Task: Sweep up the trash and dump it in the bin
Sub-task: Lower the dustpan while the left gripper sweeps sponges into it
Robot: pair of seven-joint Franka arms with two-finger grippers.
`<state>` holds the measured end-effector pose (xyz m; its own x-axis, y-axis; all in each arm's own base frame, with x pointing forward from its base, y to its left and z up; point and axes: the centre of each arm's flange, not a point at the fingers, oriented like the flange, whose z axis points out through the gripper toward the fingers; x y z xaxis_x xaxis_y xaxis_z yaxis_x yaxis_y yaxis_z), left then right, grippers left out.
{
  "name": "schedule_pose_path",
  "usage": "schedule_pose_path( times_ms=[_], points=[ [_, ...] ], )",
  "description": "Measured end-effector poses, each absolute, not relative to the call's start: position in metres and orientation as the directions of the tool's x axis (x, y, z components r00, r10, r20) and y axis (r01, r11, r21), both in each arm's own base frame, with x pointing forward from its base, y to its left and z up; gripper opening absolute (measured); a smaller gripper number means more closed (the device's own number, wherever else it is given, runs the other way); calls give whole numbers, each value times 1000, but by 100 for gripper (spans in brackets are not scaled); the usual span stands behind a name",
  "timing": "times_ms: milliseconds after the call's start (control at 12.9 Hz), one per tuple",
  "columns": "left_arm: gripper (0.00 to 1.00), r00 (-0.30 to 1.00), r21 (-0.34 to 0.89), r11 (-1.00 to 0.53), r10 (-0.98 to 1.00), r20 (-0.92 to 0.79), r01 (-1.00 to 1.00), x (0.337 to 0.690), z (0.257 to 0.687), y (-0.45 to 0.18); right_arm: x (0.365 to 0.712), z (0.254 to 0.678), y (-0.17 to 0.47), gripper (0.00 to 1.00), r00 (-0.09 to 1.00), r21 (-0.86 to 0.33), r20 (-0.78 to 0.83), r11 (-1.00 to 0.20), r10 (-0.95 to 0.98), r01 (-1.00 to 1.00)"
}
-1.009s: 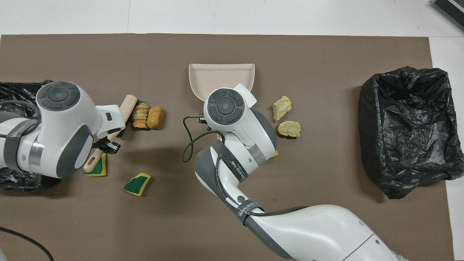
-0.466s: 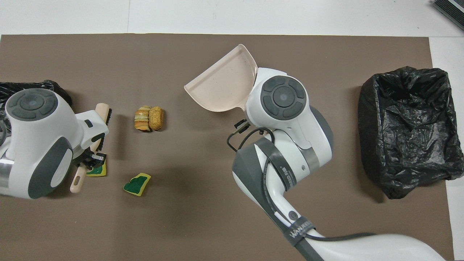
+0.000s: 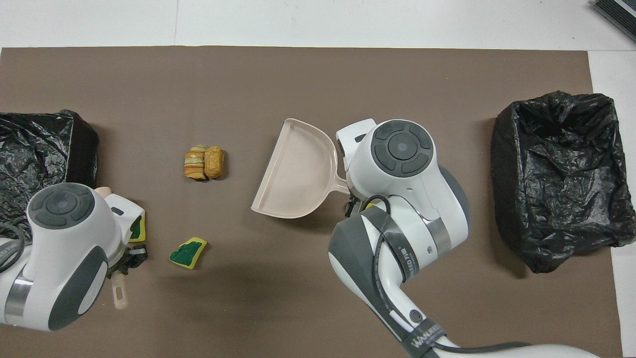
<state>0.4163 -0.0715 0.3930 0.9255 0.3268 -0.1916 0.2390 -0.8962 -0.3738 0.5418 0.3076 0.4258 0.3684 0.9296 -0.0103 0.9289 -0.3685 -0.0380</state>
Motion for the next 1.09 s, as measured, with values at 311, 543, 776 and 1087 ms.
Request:
schedule_pose_path(
  times_ms=[311,543,776,1087],
  points=[
    [26,890,-408,-850,426,-162,333,403,386,-71,514,379,339,32,220,-43,-39,-222,975,974],
    [26,872,-413,-840,454,-182,351,395,370,-71,513,368,340,32,202,-36,-56,-204,978,978],
    [26,871,-385,-849,456,-184,363,400,359,-75,512,368,343,32,200,-27,-47,-201,979,979],
    [26,872,-285,-890,426,-241,356,392,355,-124,509,358,349,32,218,-22,-42,-219,975,975]
  ],
)
